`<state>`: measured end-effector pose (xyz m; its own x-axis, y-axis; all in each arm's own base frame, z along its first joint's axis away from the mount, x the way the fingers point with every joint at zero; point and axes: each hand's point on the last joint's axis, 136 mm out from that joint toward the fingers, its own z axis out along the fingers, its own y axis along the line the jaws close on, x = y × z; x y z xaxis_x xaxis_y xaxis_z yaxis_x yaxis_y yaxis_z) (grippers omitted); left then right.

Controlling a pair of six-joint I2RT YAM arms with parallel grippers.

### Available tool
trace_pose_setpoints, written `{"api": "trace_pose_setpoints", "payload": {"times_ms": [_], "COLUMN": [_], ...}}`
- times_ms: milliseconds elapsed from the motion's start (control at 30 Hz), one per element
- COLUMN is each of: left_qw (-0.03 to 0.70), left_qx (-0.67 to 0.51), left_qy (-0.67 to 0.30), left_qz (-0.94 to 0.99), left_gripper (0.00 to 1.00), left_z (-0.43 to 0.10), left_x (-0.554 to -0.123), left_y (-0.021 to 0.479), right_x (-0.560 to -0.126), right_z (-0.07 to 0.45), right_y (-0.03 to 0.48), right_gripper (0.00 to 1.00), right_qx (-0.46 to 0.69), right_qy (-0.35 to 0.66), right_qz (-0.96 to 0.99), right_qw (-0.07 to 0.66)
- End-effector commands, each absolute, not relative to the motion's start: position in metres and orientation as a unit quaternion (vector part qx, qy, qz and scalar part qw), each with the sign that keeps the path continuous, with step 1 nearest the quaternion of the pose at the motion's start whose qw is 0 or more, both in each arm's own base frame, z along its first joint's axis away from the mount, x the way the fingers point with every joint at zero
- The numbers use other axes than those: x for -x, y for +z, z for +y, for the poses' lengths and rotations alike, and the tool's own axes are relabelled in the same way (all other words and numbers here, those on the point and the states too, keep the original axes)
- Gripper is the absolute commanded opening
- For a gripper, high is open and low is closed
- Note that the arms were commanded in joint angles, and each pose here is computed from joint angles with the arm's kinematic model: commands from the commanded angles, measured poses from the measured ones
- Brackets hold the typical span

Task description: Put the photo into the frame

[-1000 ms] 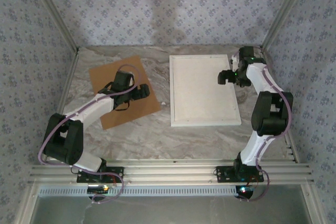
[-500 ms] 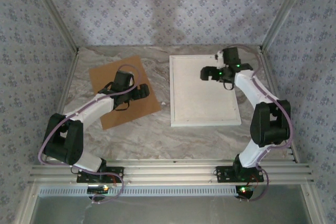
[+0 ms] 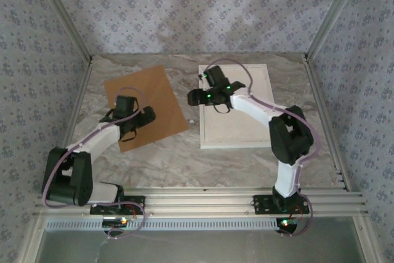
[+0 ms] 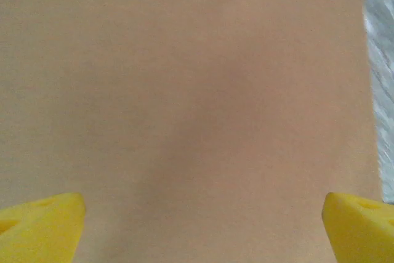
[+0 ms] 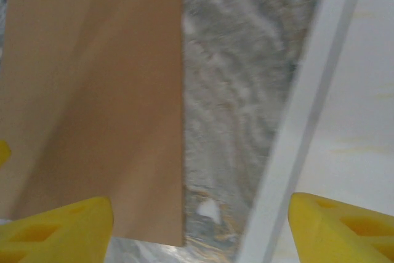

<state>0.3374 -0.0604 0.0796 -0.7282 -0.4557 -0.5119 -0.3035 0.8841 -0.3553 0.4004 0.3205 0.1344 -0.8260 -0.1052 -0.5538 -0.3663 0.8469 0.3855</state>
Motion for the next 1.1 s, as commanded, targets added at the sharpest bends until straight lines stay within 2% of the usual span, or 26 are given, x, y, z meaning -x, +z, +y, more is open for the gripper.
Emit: {"api": "trace_pose_setpoints", "payload": {"times_ms": [0,167,300,600,900,1067], "left_qw": [0.334,0.344,0.340,0.315,0.298,0.286], "left_qx": [0.268,0.328,0.350,0.341,0.334,0.330], "left_qy": [-0.104,-0.052,-0.045,-0.081,-0.120,-0.142], "left_qz": [0.898,0.878,0.872,0.882,0.886,0.888], "left_gripper": [0.99,0.98,0.99,0.99,0.98,0.99], "left_z": [-0.023,0.023,0.035,0.022,0.008,0.000], "left_x": [-0.331,-0.312,-0.304,-0.310,-0.316,-0.318], "left_y": [0.088,0.083,0.073,0.050,0.038,0.030], "right_x": [-0.402,-0.393,-0.393,-0.398,-0.389,-0.385], "right_z": [0.349,0.388,0.409,0.405,0.425,0.440], "right_y": [0.127,0.098,0.080,0.042,0.027,0.037], "right_gripper": [0.76,0.76,0.77,0.81,0.80,0.79], "right_qx": [0.128,0.144,0.147,0.143,0.154,0.163], "right_qy": [0.240,0.228,0.216,0.145,0.183,0.218], "right_qz": [0.925,0.931,0.935,0.953,0.950,0.941], "right_qw": [0.266,0.246,0.237,0.224,0.201,0.199]}}
